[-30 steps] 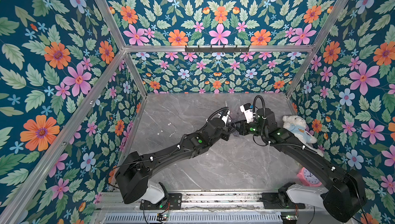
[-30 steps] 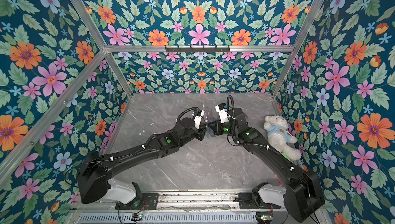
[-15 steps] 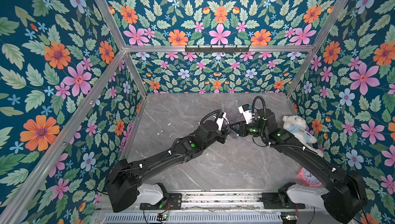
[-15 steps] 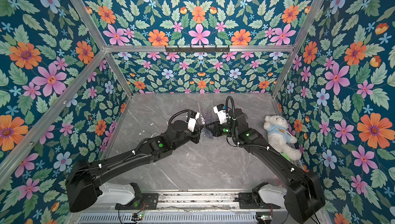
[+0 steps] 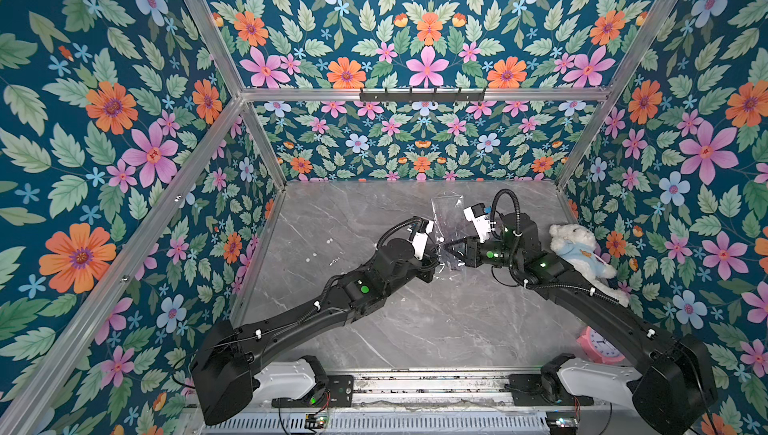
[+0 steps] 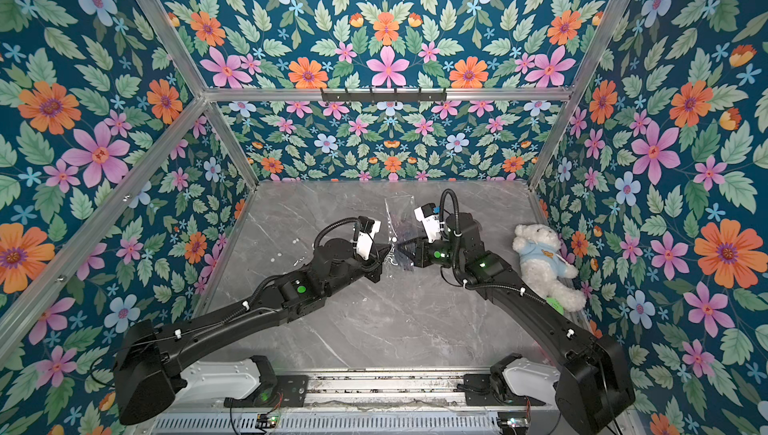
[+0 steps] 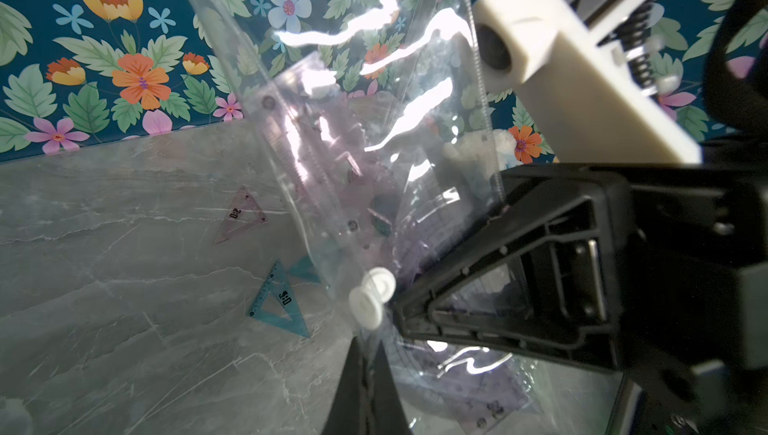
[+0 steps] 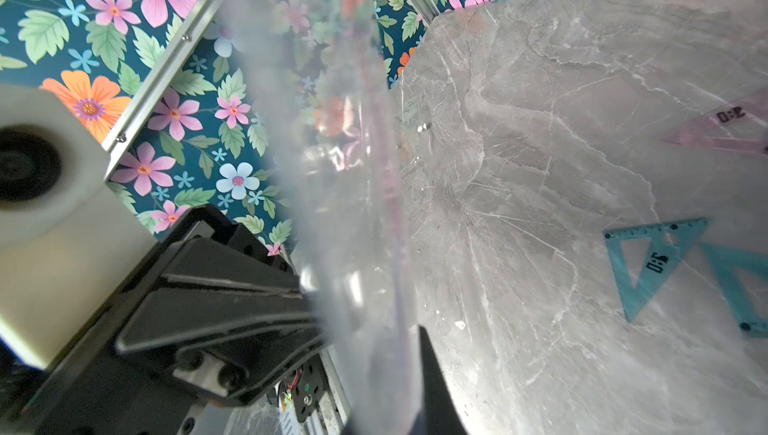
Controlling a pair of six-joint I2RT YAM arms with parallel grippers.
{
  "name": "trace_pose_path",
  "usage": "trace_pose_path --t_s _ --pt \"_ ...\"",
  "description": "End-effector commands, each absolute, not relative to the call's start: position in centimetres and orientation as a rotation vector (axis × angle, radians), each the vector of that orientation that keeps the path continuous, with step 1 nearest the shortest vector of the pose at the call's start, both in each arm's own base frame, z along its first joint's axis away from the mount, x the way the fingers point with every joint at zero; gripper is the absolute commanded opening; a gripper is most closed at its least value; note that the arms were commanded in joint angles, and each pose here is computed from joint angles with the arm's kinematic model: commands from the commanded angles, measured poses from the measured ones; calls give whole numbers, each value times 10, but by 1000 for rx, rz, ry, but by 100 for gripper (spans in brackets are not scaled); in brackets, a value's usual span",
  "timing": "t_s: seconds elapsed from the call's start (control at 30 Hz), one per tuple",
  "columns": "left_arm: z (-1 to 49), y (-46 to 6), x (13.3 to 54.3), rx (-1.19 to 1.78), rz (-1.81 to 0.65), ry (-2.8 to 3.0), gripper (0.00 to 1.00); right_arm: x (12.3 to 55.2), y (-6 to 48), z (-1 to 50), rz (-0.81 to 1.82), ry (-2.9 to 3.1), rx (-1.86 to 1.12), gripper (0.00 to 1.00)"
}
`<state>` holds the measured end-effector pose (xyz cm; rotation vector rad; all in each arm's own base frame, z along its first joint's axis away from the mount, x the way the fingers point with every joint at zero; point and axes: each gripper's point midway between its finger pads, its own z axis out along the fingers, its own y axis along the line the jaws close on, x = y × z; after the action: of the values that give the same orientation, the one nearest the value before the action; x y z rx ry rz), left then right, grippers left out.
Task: Open the ruler set and take out the ruler
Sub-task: Open the ruler set bag.
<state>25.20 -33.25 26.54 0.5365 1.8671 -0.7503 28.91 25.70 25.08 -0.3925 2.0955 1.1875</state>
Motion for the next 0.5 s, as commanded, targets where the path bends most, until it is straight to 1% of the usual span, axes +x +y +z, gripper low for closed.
trace_pose_path --t_s 0.0,0.27,0.3,0.43,0.47 --pt "311 -341 246 502 -888 1706 0 308 233 224 989 2188 -243 0" --pt "315 -339 243 502 -903 1693 0 305 231 230 990 2176 -241 0" --pt "316 -339 243 502 -904 1692 0 305 231 231 988 2170 -240 2" --pt "315 -340 243 510 -906 1703 0 305 230 234 988 2160 -241 28" --pt "315 -340 242 513 -905 1704 0 305 230 236 989 2156 -241 32"
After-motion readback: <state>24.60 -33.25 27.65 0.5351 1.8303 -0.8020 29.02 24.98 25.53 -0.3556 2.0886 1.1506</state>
